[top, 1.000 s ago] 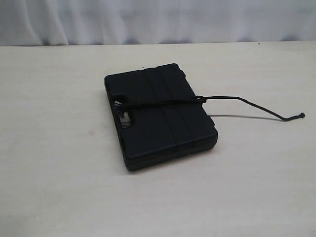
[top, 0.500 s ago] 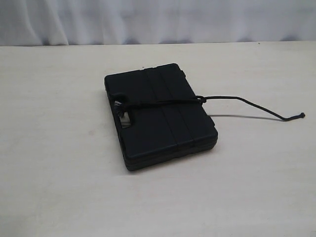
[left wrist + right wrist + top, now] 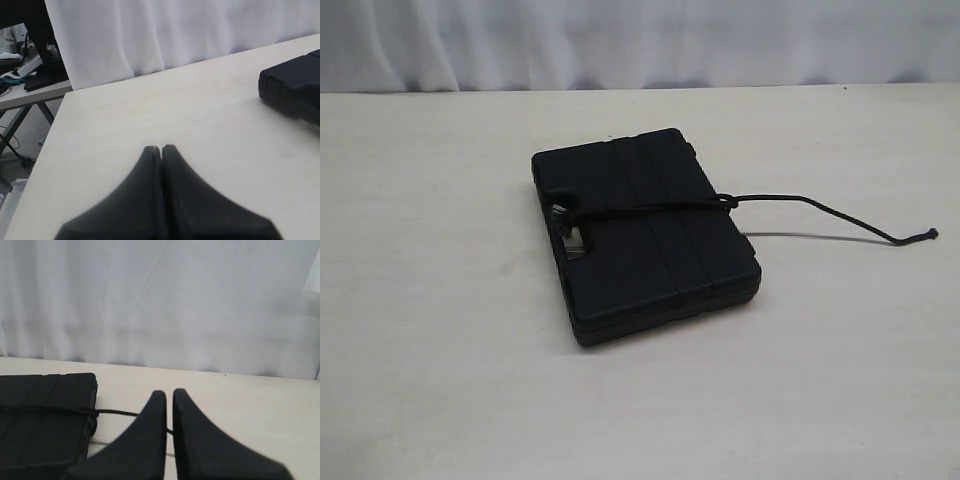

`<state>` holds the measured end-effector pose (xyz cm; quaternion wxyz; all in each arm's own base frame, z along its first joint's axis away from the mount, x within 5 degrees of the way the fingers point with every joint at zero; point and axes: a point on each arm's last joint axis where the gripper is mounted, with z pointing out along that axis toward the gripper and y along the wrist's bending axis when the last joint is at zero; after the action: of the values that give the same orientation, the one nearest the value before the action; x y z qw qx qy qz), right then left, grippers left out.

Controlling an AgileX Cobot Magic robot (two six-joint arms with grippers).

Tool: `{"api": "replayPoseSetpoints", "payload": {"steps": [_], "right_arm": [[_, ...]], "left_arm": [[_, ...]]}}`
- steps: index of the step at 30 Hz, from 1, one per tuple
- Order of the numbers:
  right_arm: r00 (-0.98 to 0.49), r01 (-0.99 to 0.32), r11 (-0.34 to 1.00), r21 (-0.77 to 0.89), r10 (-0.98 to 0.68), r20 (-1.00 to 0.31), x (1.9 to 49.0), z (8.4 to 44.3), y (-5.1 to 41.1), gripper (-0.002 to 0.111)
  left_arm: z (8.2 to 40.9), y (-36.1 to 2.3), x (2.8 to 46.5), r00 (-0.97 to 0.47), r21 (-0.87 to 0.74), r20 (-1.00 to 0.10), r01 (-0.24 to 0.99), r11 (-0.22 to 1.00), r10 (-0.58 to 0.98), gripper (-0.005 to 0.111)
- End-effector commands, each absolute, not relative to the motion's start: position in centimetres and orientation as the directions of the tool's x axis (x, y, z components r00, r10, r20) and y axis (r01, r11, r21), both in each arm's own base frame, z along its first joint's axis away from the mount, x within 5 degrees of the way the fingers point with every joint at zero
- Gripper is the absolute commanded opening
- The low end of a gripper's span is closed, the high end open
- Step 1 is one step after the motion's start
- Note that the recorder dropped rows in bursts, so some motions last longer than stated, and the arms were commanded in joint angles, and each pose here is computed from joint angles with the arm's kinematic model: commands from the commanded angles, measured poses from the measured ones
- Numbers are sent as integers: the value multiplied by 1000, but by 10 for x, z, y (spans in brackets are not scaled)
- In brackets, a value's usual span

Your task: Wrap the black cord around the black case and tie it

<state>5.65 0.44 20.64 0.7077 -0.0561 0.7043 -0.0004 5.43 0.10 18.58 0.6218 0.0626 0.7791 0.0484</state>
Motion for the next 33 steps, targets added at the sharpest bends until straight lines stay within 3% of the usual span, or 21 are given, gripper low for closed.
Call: {"api": "replayPoseSetpoints", "payload": {"steps": [1, 15, 33], "right_arm": [[-67, -83, 991, -100, -106, -992, 56, 198, 4, 4], [-201, -72, 994, -80, -93, -975, 54, 186, 2, 4], [-229, -77, 992, -102, -117, -966, 54, 184, 2, 4]], "left_arm": [[185, 1, 54, -215, 145, -965, 38, 989, 150, 0], [185, 1, 54, -215, 145, -965, 38, 989, 150, 0], [185, 1, 54, -215, 145, -965, 38, 989, 150, 0]]}}
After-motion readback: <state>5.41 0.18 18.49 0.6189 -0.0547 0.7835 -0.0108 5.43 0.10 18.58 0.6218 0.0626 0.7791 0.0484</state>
